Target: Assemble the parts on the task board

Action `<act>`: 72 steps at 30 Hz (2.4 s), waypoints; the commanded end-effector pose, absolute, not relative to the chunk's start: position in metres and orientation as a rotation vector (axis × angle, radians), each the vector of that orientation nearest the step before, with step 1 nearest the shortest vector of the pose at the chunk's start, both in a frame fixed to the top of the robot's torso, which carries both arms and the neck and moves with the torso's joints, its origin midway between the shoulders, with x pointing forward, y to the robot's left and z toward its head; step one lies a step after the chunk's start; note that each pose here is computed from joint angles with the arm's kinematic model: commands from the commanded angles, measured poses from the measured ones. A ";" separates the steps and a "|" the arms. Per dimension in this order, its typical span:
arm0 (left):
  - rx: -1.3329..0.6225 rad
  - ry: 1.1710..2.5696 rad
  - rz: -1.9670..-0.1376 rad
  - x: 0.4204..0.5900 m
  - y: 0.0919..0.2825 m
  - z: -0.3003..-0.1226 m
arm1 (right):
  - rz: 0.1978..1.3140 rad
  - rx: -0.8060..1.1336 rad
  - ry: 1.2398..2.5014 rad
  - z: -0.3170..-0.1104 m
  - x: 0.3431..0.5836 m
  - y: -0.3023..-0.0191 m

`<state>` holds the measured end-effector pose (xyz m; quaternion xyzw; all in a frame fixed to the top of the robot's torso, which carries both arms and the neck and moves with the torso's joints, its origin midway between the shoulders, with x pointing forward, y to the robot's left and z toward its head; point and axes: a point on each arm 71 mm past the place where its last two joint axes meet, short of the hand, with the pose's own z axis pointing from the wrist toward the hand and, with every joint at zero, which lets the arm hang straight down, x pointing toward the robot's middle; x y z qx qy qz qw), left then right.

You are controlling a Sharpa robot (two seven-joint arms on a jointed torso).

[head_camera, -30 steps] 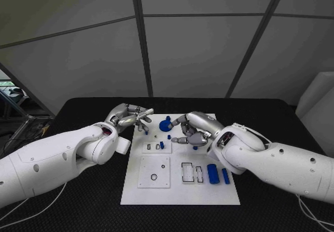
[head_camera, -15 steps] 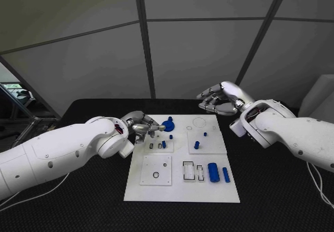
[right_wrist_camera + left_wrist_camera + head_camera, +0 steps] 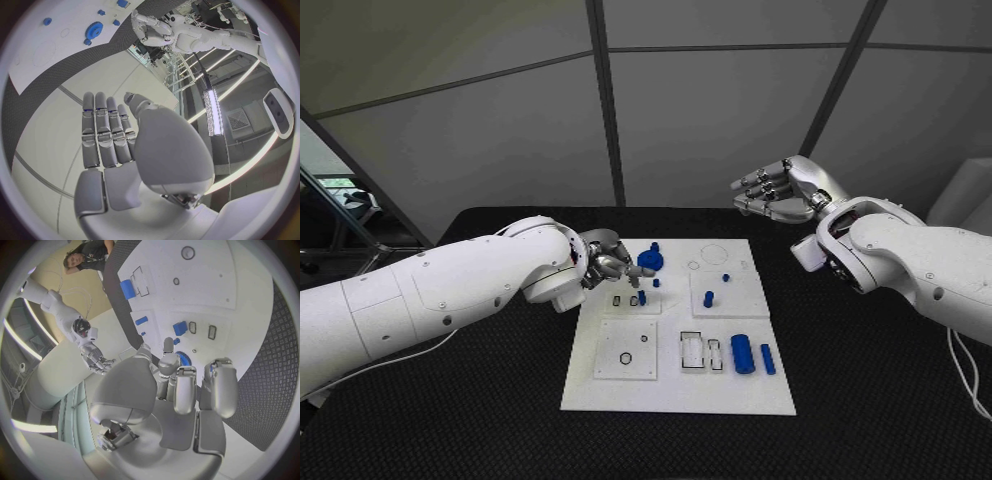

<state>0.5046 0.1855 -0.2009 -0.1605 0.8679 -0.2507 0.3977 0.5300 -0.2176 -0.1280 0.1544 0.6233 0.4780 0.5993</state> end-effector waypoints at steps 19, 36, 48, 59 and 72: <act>-0.205 2.286 -0.439 0.515 0.174 -0.206 | 1.024 0.320 1.445 -0.128 0.533 -0.216; -0.163 2.341 -0.421 0.519 0.164 -0.211 | 1.026 0.319 1.456 -0.129 0.534 -0.212; -0.152 2.357 -0.415 0.521 0.160 -0.213 | 1.029 0.318 1.461 -0.130 0.534 -0.210; -0.155 2.365 -0.410 0.523 0.161 -0.214 | 1.033 0.320 1.453 -0.129 0.534 -0.209; -0.147 2.378 -0.409 0.524 0.159 -0.215 | 1.035 0.322 1.454 -0.129 0.534 -0.207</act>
